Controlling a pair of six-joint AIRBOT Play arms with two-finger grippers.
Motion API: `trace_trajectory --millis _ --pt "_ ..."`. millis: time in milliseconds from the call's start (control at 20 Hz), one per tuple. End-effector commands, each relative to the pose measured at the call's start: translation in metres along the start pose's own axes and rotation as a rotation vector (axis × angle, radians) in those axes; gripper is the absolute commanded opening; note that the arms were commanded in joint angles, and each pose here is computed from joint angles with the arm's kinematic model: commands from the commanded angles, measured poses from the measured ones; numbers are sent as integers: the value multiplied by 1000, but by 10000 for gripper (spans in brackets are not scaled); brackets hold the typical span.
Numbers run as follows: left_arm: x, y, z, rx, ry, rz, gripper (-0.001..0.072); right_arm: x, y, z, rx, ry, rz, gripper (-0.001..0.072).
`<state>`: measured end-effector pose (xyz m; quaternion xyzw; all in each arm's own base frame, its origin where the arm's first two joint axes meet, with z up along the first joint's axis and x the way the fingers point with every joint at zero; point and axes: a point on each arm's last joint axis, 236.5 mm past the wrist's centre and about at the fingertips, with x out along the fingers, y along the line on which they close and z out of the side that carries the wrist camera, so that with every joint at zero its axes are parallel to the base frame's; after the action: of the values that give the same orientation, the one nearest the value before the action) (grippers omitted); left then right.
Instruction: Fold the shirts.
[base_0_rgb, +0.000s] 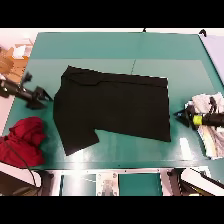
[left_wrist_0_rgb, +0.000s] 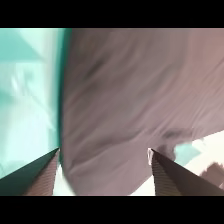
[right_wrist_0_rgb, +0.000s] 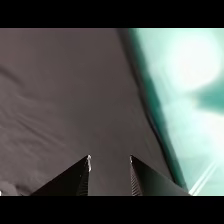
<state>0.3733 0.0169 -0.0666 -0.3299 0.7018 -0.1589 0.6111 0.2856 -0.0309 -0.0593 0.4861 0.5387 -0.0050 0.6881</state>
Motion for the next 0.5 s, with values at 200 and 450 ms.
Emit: trace_trajectory --millis 200,450 --pt "61 26 -48 -65 98 12 627 19 -38 -65 76 56 -25 316" --pt "73 11 -39 13 89 39 32 19 -46 -68 89 65 -57 449"
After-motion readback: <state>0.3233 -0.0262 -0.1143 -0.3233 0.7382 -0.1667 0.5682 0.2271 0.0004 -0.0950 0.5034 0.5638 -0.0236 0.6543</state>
